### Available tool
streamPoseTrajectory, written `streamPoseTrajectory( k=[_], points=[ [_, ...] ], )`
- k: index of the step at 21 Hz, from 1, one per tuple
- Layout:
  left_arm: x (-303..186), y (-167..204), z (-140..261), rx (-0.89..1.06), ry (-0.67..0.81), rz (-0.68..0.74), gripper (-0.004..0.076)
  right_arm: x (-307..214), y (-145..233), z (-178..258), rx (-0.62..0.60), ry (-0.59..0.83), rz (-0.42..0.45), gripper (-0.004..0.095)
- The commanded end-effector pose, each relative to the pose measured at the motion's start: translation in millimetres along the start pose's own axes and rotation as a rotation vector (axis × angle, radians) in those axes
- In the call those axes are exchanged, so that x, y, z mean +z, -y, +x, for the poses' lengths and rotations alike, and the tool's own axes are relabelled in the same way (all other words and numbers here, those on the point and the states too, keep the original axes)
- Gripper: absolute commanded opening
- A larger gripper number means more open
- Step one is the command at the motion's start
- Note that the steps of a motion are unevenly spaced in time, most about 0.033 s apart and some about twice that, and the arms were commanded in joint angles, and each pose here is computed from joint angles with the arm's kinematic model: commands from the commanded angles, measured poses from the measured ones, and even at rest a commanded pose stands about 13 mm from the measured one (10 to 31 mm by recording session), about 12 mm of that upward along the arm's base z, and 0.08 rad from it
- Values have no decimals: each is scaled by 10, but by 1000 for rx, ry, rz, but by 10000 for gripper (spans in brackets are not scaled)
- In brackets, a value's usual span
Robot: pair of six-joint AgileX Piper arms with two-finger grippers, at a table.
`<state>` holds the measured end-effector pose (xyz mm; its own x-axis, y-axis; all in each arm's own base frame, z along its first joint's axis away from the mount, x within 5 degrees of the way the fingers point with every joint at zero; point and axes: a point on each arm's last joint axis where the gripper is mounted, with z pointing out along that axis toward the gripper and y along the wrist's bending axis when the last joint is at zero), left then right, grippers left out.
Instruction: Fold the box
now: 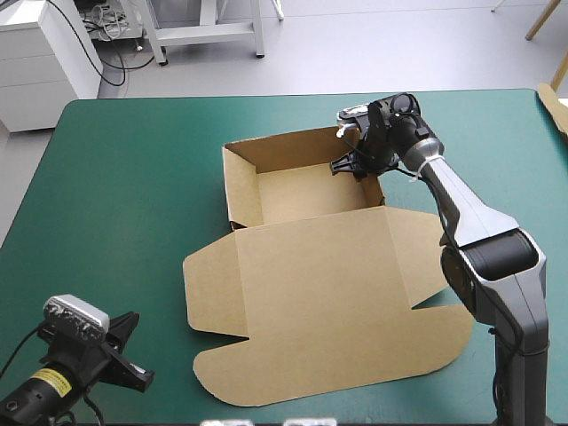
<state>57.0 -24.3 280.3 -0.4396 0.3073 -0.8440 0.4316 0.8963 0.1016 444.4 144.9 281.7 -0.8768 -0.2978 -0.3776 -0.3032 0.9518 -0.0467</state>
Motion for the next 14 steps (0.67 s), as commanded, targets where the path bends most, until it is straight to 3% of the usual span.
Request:
streamPoseTrajectory(
  k=[1,3,9,14],
  points=[
    [-124,33,-12,-58,177,8,-8,-350,74,-67,-13,109,43,163],
    [-168,47,7,-68,217,13,-8,-352,99,-68,-27,109,72,-17],
    [-181,50,10,-69,225,14,-8,-369,333,-65,-61,102,230,-22],
    [-181,50,10,-69,225,14,-8,-399,1244,87,110,69,331,-21]
  ],
)
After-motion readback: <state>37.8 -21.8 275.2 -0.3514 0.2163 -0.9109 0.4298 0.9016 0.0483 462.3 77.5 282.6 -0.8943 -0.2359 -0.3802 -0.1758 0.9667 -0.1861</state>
